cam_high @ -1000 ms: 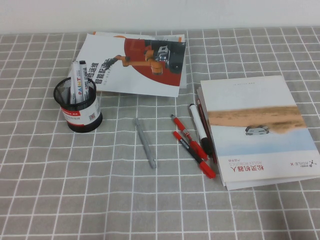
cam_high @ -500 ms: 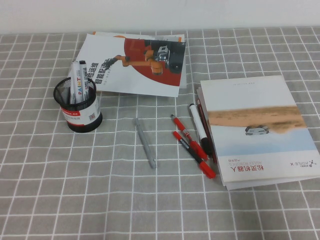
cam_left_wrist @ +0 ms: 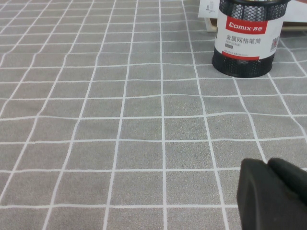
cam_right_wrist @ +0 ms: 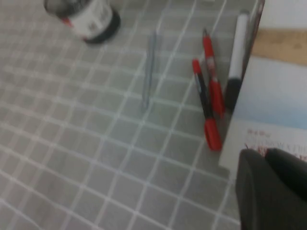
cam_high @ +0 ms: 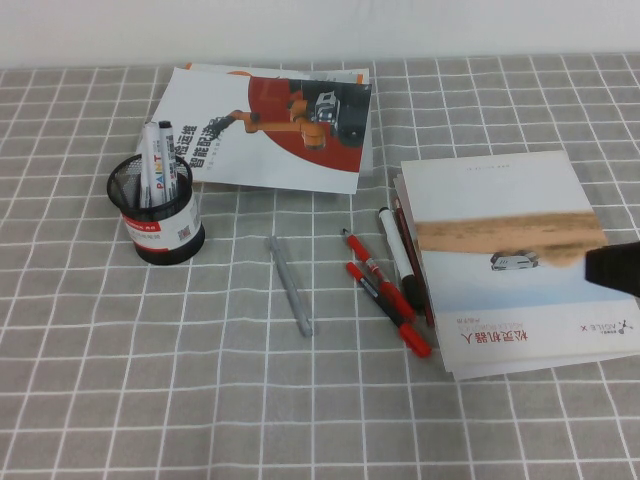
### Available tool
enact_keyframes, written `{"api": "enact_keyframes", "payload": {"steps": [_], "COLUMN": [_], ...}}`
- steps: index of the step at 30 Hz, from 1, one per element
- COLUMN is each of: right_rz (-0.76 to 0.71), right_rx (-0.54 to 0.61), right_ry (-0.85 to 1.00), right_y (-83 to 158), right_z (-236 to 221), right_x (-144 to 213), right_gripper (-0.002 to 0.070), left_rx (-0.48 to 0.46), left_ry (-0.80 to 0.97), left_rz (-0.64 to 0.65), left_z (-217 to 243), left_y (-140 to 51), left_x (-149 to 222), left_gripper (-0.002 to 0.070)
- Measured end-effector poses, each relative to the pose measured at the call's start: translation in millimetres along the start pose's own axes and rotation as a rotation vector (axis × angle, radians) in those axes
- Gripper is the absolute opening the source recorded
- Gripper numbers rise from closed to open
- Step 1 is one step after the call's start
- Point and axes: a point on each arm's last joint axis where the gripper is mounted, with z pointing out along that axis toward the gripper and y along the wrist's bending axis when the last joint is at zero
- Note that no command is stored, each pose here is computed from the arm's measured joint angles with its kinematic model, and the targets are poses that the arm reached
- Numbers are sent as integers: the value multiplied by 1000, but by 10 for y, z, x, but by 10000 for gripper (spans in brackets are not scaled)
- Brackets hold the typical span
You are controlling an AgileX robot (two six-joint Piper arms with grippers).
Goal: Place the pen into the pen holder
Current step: Pick up the pen on the table
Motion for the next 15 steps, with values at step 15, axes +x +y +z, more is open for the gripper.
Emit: {"api": "enact_keyframes", "payload": {"steps": [15], "right_rz": [-310], "right_rx": [341], "right_ry": [529], "right_y": [460], "right_z": [1243], "right_x": [-810], "right_gripper": [-13], "left_rx": [0], "left_ry": [0], "left_rz": [0], "left_z": [0], "left_y": [0], "left_x": [0], "left_gripper": [-4]}}
